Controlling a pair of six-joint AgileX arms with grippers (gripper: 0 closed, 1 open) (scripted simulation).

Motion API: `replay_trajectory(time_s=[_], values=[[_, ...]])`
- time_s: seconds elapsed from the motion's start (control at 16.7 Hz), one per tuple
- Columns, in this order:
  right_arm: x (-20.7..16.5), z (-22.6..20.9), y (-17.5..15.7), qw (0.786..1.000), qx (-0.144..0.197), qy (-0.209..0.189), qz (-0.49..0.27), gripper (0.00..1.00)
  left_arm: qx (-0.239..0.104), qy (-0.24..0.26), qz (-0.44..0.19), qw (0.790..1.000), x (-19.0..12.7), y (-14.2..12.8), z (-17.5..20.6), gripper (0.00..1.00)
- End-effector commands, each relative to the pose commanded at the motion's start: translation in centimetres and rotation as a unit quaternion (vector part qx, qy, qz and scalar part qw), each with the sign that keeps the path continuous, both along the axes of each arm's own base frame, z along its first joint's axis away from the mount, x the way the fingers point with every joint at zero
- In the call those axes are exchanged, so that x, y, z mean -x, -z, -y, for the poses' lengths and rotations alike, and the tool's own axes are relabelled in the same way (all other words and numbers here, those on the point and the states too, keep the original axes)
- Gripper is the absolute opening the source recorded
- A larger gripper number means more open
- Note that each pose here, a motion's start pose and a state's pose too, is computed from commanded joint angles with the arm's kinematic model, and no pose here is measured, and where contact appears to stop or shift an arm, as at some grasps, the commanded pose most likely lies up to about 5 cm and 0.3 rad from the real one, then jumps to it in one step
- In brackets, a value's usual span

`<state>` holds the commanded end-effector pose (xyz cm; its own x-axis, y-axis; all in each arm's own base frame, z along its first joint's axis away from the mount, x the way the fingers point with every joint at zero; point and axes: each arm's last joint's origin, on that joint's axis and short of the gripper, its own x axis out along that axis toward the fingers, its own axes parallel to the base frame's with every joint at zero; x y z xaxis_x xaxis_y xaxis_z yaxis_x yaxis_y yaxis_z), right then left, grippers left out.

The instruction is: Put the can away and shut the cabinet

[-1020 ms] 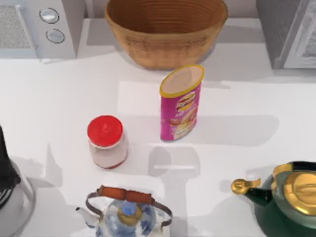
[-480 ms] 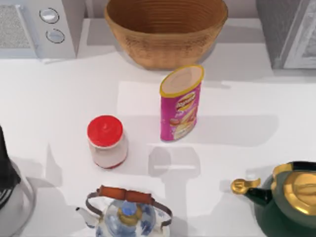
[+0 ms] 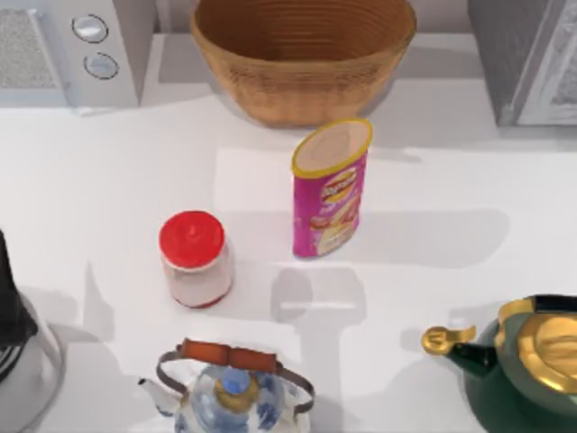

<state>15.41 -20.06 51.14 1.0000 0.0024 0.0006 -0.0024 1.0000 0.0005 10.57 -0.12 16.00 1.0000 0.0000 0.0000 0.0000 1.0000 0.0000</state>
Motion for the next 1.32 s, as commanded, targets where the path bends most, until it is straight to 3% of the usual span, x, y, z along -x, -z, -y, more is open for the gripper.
replay_trajectory(time_s=[0.36,0.66,0.96,1.32], values=[[-0.7,0.1,0.2,1.000,-0.006,0.003,-0.003,1.00,0.000,0.000,0.000,1.000,0.0,0.0,0.0,1.00],[-5.9,-2.6,1.3,0.999,-0.026,0.006,-0.025,1.00,0.000,0.000,0.000,1.000,0.0,0.0,0.0,1.00],[-11.4,-12.6,1.0,1.000,-0.010,0.005,-0.030,1.00,0.000,0.000,0.000,1.000,0.0,0.0,0.0,1.00],[-9.8,-25.4,-0.2,1.000,0.003,0.004,-0.002,1.00,0.000,0.000,0.000,1.000,0.0,0.0,0.0,1.00]])
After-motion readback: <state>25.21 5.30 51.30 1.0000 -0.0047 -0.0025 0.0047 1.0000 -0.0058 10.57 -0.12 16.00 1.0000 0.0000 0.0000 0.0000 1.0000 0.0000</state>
